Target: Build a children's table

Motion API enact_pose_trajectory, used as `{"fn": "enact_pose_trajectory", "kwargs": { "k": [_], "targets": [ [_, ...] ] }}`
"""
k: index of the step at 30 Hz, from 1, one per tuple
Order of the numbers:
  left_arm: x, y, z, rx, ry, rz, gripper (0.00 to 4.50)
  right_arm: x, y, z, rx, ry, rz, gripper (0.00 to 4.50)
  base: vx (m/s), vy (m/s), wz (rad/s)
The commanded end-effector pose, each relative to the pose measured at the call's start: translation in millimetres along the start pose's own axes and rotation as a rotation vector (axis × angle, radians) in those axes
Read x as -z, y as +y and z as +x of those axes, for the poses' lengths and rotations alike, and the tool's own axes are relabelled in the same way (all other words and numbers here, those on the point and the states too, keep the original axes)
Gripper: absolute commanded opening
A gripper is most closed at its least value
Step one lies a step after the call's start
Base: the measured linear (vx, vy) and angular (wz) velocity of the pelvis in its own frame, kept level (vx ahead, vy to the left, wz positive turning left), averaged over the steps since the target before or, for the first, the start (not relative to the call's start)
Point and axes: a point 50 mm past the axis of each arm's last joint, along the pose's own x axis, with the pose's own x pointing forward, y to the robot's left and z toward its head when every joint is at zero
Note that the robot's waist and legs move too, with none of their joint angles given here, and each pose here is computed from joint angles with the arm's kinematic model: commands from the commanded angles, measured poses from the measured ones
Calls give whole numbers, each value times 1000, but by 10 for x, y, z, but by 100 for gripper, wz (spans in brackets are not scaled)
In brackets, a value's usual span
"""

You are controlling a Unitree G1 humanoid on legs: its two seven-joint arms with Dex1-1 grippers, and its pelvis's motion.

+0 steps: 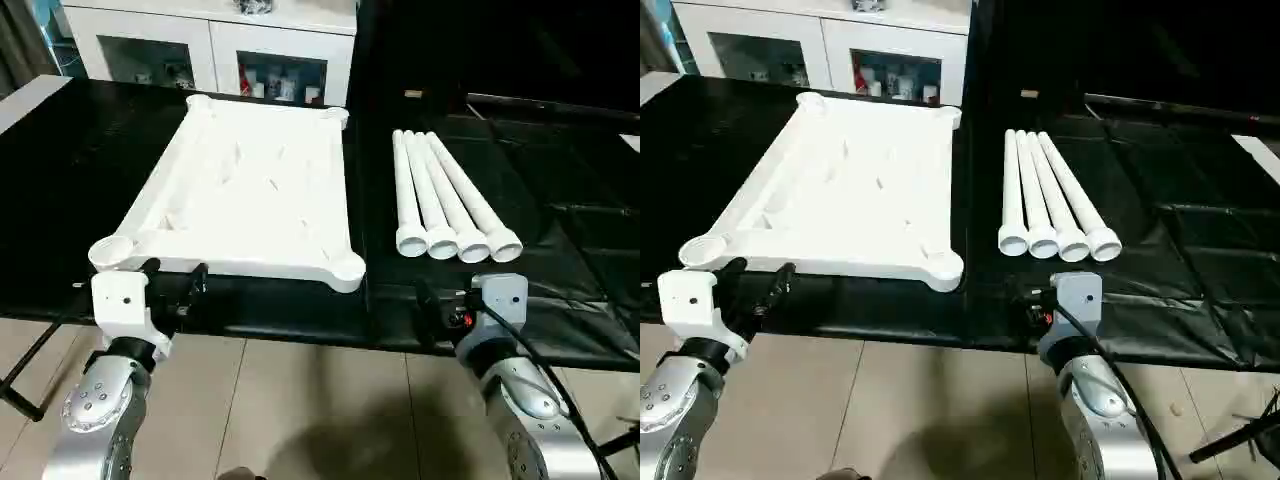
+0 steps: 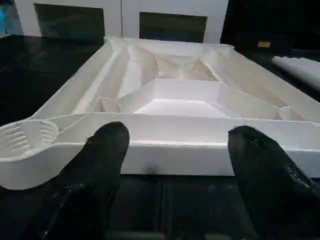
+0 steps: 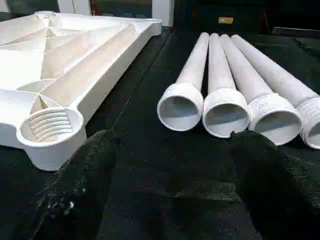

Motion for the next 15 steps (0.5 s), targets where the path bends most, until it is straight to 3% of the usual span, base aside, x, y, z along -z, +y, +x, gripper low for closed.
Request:
{"fn": "enact_pose_trajectory", "kwargs": {
  "k": [1, 15],
  "targets": [
    [-31, -26, 1, 13, -9, 1, 358, -13, -16, -19, 2, 2, 2, 380, 0, 0, 0],
    [-31, -26, 1, 13, -9, 1, 358, -13, -16, -19, 2, 2, 2, 380, 0, 0, 0]
  ]
}}
